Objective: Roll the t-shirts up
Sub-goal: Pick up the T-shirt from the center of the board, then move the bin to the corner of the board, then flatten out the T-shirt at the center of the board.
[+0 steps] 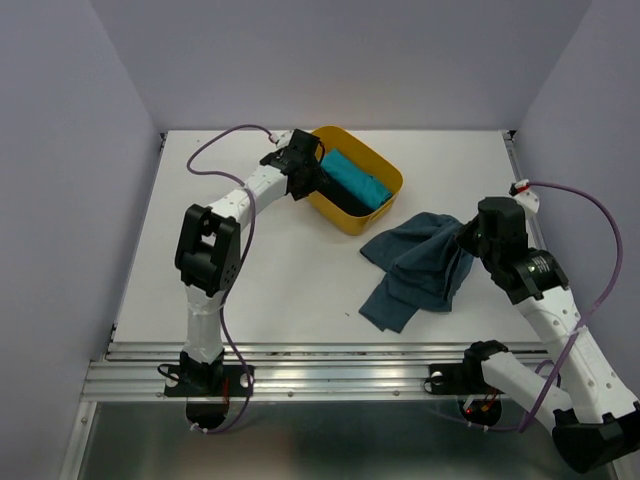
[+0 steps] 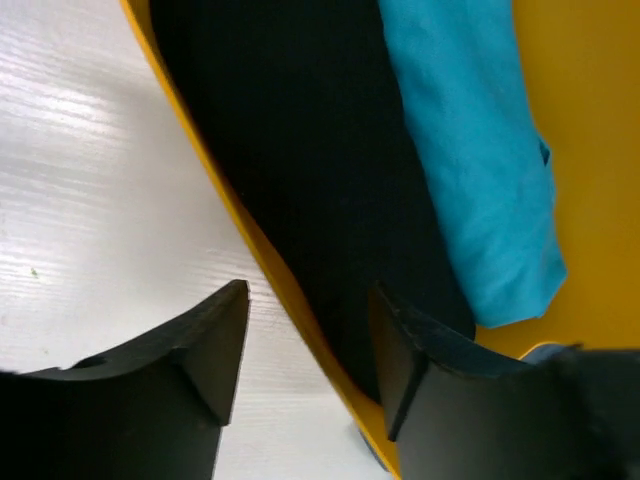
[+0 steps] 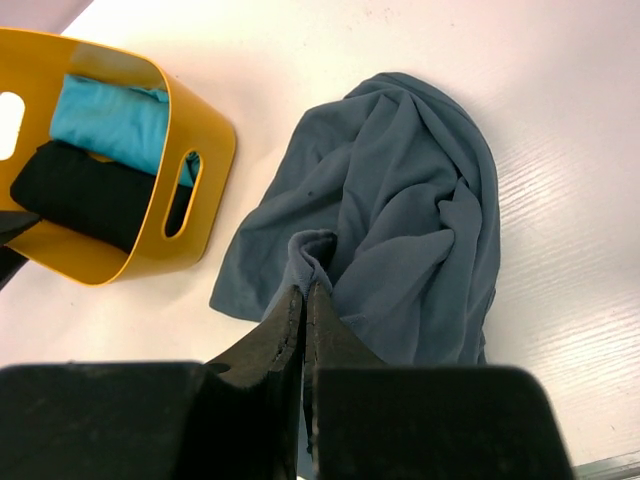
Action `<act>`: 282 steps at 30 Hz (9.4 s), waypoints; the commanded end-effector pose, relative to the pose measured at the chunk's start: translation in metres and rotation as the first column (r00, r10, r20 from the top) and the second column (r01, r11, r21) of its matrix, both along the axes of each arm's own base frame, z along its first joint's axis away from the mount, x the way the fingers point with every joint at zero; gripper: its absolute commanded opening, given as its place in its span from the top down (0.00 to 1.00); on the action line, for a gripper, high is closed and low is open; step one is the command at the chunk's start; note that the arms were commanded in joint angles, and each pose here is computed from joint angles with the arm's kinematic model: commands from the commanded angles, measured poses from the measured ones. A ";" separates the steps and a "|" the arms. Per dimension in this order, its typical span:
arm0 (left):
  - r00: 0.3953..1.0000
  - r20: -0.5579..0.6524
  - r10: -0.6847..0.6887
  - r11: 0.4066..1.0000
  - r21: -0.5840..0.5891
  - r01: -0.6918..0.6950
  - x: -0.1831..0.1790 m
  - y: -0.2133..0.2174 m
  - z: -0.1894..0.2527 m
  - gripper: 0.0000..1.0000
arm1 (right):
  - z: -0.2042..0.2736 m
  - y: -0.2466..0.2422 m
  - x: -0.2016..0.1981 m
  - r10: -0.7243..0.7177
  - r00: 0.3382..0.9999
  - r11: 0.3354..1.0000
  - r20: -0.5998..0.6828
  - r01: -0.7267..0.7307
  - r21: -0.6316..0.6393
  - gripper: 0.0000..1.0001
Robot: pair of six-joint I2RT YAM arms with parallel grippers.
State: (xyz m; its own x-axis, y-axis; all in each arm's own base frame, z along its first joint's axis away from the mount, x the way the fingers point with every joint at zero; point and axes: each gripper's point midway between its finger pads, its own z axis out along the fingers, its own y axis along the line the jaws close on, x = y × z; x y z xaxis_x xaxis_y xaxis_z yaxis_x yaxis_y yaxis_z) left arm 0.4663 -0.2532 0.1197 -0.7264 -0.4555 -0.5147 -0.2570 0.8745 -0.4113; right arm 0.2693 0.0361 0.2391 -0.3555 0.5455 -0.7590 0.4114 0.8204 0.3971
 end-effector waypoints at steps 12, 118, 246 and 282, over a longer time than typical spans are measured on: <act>0.994 0.079 0.081 0.997 -0.025 -0.079 0.015 0.008 0.041 1.00 | 0.012 0.000 0.006 -0.016 0.999 1.000 0.034 0.015 0.020 0.99; 0.847 0.530 0.034 0.978 0.157 -0.138 -0.105 0.130 0.269 0.20 | -0.013 -0.028 0.019 -0.046 0.997 0.986 -0.054 0.037 -0.164 0.60; 0.925 0.144 -0.352 0.936 0.062 0.347 -0.169 0.023 0.069 0.17 | -0.101 0.076 -0.016 0.209 0.947 0.977 -0.244 -0.195 0.082 0.36; 0.921 0.142 -0.363 0.932 0.043 0.361 -0.192 0.024 0.078 0.17 | 0.014 0.132 0.059 0.357 0.925 0.921 0.129 -0.372 0.115 0.99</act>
State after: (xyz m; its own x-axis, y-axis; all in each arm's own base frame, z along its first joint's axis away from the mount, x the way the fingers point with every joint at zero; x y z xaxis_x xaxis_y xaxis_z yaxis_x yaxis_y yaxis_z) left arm 0.2819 -0.2320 0.1711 -0.7873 -0.1354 -0.6016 0.1228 0.9216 -0.3682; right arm 0.2877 0.1433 0.1822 -0.5652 0.5181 -0.6420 0.2083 0.8426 0.4966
